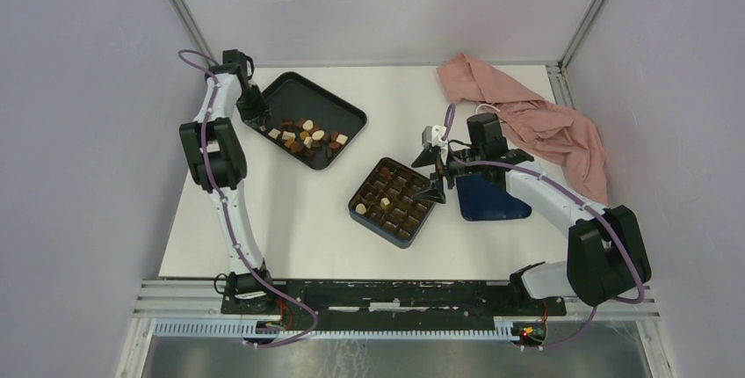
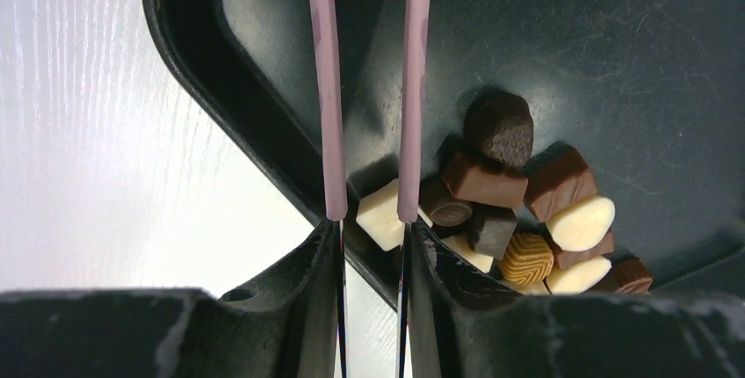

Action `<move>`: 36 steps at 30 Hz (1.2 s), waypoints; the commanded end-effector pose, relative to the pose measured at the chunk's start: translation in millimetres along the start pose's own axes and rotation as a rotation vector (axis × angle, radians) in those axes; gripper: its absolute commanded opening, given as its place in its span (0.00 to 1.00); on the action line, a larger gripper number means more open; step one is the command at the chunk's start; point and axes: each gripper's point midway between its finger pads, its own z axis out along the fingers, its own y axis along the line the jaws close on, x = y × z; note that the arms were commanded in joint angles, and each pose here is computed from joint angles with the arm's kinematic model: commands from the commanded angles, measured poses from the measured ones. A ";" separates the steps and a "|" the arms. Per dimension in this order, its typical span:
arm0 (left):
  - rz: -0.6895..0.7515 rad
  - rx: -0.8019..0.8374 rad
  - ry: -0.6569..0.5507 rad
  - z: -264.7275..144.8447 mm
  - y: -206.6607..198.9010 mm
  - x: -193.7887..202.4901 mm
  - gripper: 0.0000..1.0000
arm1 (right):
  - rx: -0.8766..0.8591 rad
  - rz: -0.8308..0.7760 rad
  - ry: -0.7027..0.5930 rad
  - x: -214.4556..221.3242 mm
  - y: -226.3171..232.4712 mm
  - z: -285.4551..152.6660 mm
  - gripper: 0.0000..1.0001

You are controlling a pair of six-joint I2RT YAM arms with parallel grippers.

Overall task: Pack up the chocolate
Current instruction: Pick up the fake chocolate from the plate.

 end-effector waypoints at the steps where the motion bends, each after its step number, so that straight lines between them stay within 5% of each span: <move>1: 0.072 0.065 -0.121 -49.0 -6.8 -11.0 0.07 | 0.018 -0.082 -0.016 -17.5 -10.0 -2.0 0.92; 16: 0.112 0.399 -0.187 -109.5 -49.0 55.2 0.02 | 0.077 -0.207 0.032 -10.6 -17.6 -12.8 0.92; 26: 0.271 0.674 -0.240 -176.9 -104.2 162.2 0.02 | 0.173 -0.367 0.016 -7.0 -24.2 -27.6 0.94; 36: 0.377 0.857 -0.199 -218.0 -120.4 264.1 0.02 | 0.252 -0.232 0.020 -8.4 -45.5 -36.4 0.95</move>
